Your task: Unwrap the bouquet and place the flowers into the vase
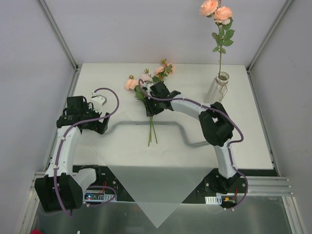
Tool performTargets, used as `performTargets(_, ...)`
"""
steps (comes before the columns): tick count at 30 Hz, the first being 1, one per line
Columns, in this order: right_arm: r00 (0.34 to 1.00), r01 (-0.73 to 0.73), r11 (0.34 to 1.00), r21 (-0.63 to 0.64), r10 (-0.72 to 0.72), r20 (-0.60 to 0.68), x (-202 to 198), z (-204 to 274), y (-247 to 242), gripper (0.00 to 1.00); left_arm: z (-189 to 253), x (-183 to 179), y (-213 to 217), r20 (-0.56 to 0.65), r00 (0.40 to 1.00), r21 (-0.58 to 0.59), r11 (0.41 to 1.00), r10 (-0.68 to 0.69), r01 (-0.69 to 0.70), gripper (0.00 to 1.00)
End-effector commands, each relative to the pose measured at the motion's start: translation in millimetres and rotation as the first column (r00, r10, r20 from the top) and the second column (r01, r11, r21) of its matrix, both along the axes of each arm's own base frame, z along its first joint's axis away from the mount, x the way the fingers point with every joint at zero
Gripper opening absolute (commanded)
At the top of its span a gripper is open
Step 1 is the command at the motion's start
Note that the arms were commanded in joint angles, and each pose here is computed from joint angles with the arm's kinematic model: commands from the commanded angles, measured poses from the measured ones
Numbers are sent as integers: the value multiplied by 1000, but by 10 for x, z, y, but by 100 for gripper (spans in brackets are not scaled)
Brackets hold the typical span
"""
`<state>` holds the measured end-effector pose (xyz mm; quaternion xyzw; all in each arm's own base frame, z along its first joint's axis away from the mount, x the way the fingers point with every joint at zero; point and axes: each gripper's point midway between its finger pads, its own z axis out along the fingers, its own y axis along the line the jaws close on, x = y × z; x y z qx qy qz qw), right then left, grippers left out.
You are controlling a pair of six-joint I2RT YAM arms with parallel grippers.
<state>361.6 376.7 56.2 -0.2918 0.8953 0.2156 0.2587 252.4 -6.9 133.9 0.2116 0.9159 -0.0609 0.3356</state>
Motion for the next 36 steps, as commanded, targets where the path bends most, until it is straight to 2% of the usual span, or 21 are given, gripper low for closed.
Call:
performTargets(1, 1000, -28, 1000, -4, 28, 2, 4, 38, 97, 43, -1, 8, -5, 14, 1000, 12, 1000, -18, 17, 99)
performTargets(5, 1000, -28, 999, -21, 28, -4, 5, -44, 97, 41, -6, 8, -7, 16, 1000, 13, 1000, -17, 17, 99)
performTargets(9, 1000, -27, 999, -31, 27, -5, 18, -92, 92, 33, -13, 5, -1, 16, 1000, 17, 1000, -18, 17, 99)
performTargets(18, 1000, -17, 1000, -24, 17, 21, 59, 19, 94, 1, 11, 7, -4, 26, 999, 17, 1000, -19, 18, 99)
performTargets(23, 995, -15, 1000, 23, 13, 103, 103, 465, 80, 1, 39, 4, 5, 36, 999, 20, 1000, -14, 13, 99)
performTargets(29, 965, -33, 986, 161, -10, 263, 82, 1410, 54, 1, 60, 12, -5, 43, 999, 16, 1000, -14, 13, 99)
performTargets(32, 951, -22, 981, 191, -38, 307, 41, 1706, -34, 1, 82, 13, 3, 51, 999, 22, 1000, -12, 11, 99)
performTargets(36, 939, 45, 987, 153, -94, 331, -59, 1683, -334, 1, 81, -8, 13, 57, 998, 30, 999, -12, 11, 99)
